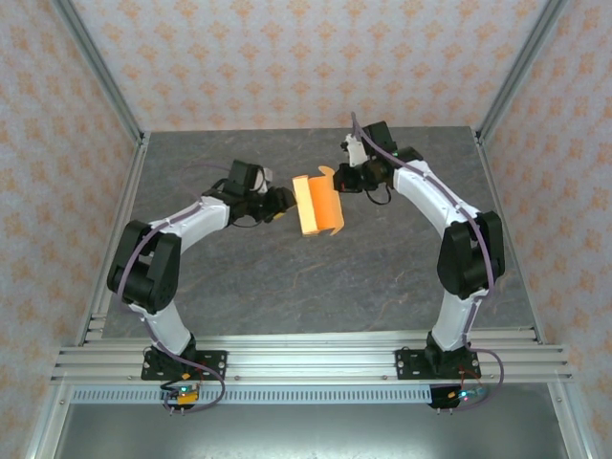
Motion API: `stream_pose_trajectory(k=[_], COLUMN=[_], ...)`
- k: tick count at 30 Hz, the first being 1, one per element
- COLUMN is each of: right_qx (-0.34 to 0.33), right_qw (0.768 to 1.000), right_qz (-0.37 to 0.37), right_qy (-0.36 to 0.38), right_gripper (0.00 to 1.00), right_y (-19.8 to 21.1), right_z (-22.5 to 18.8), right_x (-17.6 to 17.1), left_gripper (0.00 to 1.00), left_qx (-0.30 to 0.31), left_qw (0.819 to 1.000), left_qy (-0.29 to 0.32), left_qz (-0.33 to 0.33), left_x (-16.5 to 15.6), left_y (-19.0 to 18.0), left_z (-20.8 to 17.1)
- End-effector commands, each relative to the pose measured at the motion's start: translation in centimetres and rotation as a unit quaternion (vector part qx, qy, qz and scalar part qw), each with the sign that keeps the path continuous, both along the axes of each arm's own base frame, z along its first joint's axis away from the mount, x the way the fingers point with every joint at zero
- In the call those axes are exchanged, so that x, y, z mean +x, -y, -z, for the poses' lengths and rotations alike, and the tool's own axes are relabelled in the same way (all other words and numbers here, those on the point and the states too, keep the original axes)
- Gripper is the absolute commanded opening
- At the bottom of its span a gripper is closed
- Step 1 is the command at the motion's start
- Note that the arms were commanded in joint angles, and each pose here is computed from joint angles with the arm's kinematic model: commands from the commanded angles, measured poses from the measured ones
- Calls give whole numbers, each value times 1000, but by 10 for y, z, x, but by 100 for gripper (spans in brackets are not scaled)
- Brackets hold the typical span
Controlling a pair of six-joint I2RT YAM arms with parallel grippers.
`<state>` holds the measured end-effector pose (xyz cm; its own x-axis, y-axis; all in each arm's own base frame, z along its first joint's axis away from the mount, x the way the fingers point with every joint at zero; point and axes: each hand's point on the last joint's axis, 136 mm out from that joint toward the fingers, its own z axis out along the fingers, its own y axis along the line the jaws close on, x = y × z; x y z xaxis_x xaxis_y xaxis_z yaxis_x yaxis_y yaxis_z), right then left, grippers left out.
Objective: Fold the paper box
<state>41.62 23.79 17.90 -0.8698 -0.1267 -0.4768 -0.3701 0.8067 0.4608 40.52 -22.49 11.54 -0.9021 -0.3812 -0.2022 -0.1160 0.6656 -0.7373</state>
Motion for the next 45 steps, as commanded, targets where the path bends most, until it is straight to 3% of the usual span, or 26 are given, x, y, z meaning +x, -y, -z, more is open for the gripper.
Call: stream_pose_trajectory(k=[1, 9, 17, 25, 33, 39, 45], right_qx=[-21, -11, -42, -71, -95, -109, -93], right_qw=[998, 997, 995, 991, 986, 984, 988], right_qz=[-37, -41, -69, -115, -138, -136, -125], right_qy=[-40, -60, -51, -23, -26, -23, -12], right_gripper=[0, 0, 0, 0, 1, 8, 31], right_y=[-3, -30, -30, -32, -31, -27, -28], right_z=[16, 28, 20, 8, 23, 28, 19], right_x=[-18, -22, -19, -19, -19, -18, -17], left_gripper=[45, 45, 45, 45, 45, 46, 46], left_qx=[-16, -34, -70, -77, -86, -89, -93], left_qw=[1000, 999, 996, 996, 995, 995, 995], left_qy=[1, -14, -49, -41, -53, -53, -47], left_qz=[14, 25, -1, 8, 2, 2, 4], left_x=[-3, -2, -7, -4, -1, 1, 6], left_y=[21, 49, 56, 72, 77, 79, 84], left_z=[7, 15, 34, 25, 37, 34, 25])
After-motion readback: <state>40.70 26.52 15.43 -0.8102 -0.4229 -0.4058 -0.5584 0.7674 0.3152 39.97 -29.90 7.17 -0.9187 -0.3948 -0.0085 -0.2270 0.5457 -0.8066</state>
